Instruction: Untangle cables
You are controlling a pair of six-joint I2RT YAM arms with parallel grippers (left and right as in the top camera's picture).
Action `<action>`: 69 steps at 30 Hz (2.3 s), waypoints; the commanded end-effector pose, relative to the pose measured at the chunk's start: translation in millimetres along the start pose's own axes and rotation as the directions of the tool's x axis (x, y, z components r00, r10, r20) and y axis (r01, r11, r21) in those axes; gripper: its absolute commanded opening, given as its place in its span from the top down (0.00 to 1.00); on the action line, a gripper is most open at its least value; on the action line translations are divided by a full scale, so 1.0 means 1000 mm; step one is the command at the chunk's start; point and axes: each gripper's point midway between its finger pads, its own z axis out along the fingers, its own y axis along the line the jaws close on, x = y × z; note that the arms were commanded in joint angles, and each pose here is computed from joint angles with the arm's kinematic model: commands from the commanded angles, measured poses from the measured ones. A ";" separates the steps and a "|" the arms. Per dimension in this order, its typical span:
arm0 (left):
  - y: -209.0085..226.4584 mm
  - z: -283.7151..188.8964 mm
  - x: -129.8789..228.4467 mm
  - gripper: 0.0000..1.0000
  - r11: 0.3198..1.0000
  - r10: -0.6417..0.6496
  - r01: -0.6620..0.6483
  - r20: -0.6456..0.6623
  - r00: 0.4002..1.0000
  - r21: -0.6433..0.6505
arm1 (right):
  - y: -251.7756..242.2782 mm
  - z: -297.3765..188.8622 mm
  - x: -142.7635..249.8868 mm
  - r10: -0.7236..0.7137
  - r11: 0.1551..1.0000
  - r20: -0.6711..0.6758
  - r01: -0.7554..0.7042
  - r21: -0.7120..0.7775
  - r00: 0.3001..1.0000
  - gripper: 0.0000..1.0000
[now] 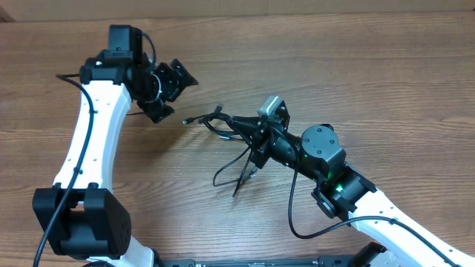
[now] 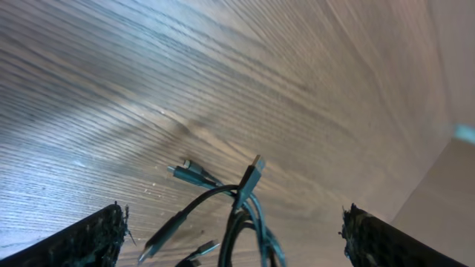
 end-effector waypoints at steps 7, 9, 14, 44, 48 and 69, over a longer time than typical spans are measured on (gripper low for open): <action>-0.025 0.005 0.022 0.02 0.979 0.191 -0.187 -0.052 0.980 0.075 | 0.006 -0.005 -0.025 0.045 0.999 0.082 -0.043 -0.022 0.996 0.96; -0.030 0.004 0.028 0.15 0.984 0.149 -0.139 -0.085 0.985 0.108 | -0.002 -0.004 -0.015 0.053 0.998 0.048 -0.054 0.024 0.997 0.96; -0.047 -0.003 0.051 0.23 0.977 -0.079 0.124 -0.248 0.966 0.173 | -0.013 -0.004 -0.003 0.043 0.995 0.001 -0.043 0.088 0.999 0.96; -0.069 -0.009 0.113 0.96 0.948 -0.183 0.287 -0.504 0.844 0.136 | -0.004 -0.004 0.001 -0.032 0.999 -0.021 0.033 0.034 0.999 0.96; -0.071 -0.010 0.112 0.96 0.947 -0.181 0.288 -0.504 0.845 0.144 | -0.005 -0.004 0.010 -0.021 0.999 -0.055 0.024 0.039 0.998 0.96; -0.092 -0.029 0.083 0.96 0.902 0.017 0.188 -0.468 0.884 0.388 | -0.034 -0.009 0.027 0.082 0.976 -0.103 -0.059 0.210 0.991 0.54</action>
